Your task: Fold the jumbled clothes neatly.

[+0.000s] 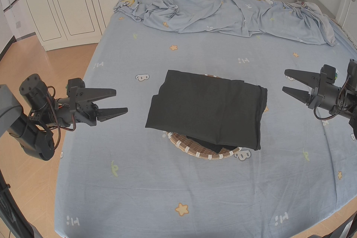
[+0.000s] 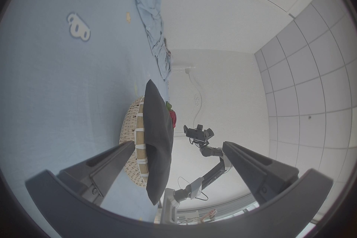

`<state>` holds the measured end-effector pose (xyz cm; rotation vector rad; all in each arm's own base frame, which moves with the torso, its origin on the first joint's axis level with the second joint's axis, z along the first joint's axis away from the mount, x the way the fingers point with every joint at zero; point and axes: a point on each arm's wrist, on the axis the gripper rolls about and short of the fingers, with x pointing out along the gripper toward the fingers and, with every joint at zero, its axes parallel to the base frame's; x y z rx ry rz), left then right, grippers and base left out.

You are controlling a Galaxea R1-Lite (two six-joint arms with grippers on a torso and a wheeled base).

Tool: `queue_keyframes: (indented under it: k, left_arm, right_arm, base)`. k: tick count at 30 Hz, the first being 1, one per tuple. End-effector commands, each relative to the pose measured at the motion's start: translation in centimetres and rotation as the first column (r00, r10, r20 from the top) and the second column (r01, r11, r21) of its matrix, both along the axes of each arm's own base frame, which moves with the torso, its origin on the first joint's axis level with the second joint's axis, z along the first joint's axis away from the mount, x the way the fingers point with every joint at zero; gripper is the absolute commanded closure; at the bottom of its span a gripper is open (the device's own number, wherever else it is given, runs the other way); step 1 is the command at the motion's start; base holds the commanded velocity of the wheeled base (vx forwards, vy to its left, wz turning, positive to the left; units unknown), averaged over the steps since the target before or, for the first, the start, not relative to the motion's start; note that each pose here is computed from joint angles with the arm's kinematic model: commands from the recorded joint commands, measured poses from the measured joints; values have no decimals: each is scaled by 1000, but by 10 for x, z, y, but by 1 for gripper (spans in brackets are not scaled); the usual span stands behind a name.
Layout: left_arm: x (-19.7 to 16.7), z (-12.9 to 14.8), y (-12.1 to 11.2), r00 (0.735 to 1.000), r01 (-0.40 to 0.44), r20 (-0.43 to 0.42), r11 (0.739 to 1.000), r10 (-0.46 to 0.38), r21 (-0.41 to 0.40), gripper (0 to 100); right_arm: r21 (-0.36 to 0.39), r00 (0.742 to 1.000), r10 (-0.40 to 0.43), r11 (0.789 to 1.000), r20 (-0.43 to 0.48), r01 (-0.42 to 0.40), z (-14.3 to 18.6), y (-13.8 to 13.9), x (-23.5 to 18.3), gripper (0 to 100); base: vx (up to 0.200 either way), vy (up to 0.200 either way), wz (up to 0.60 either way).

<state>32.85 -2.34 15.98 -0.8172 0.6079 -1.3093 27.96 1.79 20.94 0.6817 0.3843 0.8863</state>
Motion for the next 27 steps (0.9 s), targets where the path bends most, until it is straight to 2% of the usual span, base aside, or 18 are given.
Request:
queue_keyframes:
  k: [1, 4, 9, 18, 27]
  left_arm:
    - [-19, 13, 3, 999, -19, 45, 1000, 19, -1, 0]
    - [-22, 9, 3, 999, -24, 46, 1000, 24, 2, 0]
    - [-24, 7, 8, 992, -49, 115, 999, 47, 15, 0]
    - [-25, -1, 9, 989, -89, 120, 996, 87, 14, 0]
    - [-28, -2, 11, 993, -70, 92, 997, 68, 16, 0]
  right_arm:
    - [0, 1000, 13, 1000, 23, -13, 6, 4, -15, 0]
    - [-1, 1000, 11, 1000, 15, -11, 4, 4, -16, 0]
    - [-2, 1000, 7, 1000, 10, -7, 2, 4, -15, 0]
    - [-4, 1000, 7, 1000, 10, -7, 1, 4, -16, 0]
    - [-5, 1000, 13, 1000, 2, -13, -2, 6, -13, 0]
  base:
    - [0, 0, 0]
    - [0, 0, 0]
    - [0, 0, 0]
    - [0, 0, 0]
    - [0, 0, 0]
